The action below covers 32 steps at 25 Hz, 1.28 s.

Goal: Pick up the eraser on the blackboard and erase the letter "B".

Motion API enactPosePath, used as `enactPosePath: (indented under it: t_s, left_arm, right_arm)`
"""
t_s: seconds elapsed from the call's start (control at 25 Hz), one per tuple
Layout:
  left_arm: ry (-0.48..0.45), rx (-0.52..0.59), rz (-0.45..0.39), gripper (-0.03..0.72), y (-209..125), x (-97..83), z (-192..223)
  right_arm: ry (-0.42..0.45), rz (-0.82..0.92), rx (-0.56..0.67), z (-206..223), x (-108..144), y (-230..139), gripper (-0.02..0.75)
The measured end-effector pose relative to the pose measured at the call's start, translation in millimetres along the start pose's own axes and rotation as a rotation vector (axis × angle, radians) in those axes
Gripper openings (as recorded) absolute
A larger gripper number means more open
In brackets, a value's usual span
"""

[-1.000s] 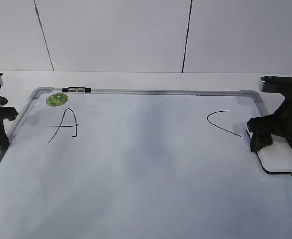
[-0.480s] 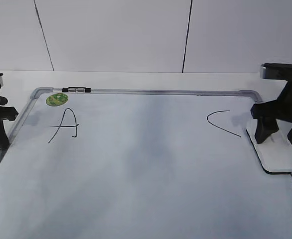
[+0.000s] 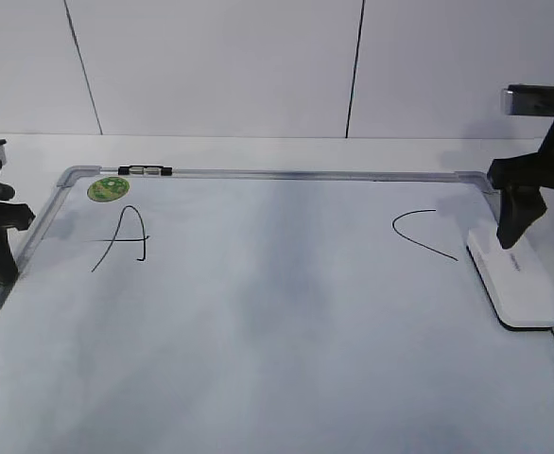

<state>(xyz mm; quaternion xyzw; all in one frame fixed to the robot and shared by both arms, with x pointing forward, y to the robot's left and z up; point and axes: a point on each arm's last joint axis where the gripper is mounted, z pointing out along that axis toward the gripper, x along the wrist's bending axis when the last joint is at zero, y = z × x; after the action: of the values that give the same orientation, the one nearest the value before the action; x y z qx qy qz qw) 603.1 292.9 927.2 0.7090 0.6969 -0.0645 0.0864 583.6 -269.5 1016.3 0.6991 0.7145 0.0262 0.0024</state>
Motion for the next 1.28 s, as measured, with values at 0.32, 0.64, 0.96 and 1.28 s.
enactPosePath:
  t_s: [0.32,0.64,0.96,1.28]
  left_arm:
    - [0.004,0.011,0.024,0.261,7.5,-1.2,-9.3]
    - [-0.022,0.068,0.051,0.274,15.9,-8.9,-37.4]
    - [-0.013,-0.005,0.073,0.27,1.8,-17.3,-74.0]
    - [0.015,-0.114,0.106,0.267,-56.2,-30.0,-128.2]
  right_arm:
    - [0.013,-0.005,0.003,-2.1,1.3,0.5,0.594]
    - [0.048,-0.008,-0.08,-32.2,4.4,-10.3,0.594]
    - [0.101,-0.008,-0.234,-88.1,7.6,-55.7,0.594]
    - [0.109,-0.028,-0.45,-143.6,4.7,-134.5,0.594]
